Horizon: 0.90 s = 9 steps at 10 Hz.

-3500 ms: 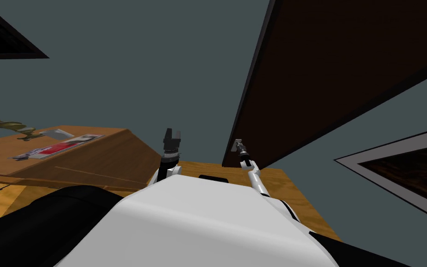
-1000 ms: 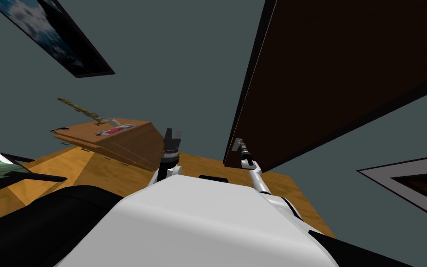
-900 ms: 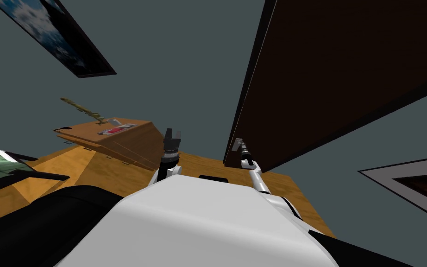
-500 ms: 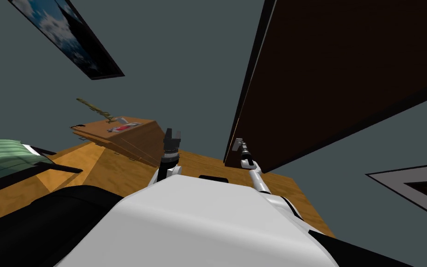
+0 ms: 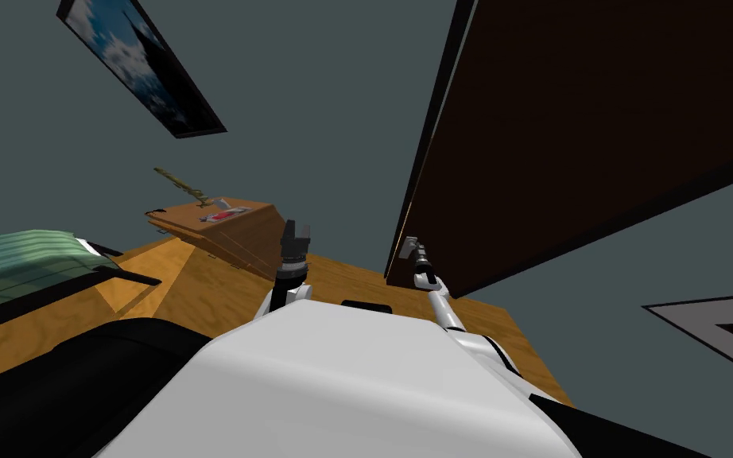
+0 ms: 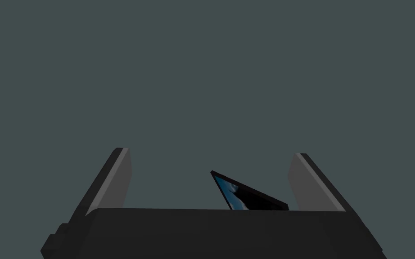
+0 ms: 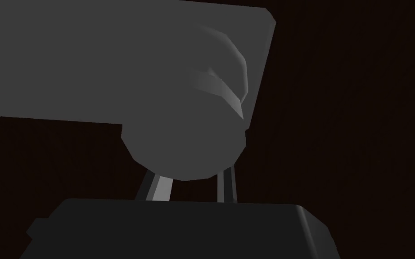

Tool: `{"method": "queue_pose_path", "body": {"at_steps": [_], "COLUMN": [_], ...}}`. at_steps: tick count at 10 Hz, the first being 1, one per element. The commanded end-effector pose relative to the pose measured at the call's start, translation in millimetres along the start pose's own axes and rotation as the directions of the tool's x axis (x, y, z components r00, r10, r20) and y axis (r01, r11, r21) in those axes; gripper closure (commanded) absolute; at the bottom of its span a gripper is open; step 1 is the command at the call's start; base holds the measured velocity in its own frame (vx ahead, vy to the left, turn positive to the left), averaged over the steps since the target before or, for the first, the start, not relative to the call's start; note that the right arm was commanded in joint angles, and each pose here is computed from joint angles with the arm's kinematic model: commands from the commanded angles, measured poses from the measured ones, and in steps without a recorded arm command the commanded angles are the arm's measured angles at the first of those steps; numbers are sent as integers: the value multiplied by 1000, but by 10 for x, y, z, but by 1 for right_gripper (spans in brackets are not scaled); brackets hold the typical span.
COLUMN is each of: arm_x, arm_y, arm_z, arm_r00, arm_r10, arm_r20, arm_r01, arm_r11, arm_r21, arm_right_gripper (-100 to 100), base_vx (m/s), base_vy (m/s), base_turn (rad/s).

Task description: Pull the door open

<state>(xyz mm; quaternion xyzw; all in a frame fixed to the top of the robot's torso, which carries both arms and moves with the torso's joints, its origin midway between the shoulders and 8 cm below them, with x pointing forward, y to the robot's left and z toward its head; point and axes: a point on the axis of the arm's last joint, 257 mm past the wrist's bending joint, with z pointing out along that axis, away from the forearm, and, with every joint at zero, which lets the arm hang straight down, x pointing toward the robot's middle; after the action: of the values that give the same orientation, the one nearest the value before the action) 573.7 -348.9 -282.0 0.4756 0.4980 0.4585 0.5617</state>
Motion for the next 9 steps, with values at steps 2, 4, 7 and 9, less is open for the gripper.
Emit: {"method": "queue_pose_path", "body": {"at_steps": [2, 4, 7, 9], "arm_x": [185, 162, 115, 67], "arm_y": [6, 2, -7, -17], "arm_z": [25, 33, 46, 58], "arm_r00": [994, 985, 955, 917], "arm_r10": [112, 175, 297, 399], "arm_r20": [-14, -5, 12, 29], "arm_r01": [-113, -175, -297, -399], "arm_r11": [994, 985, 955, 917], "arm_r21": [-2, -1, -3, -7], "arm_right_gripper": [100, 100, 100, 100], "base_vx": [-68, -55, -61, -75], "base_vy": [-44, -32, -43, -35], "base_turn": [97, 67, 92, 133]}}
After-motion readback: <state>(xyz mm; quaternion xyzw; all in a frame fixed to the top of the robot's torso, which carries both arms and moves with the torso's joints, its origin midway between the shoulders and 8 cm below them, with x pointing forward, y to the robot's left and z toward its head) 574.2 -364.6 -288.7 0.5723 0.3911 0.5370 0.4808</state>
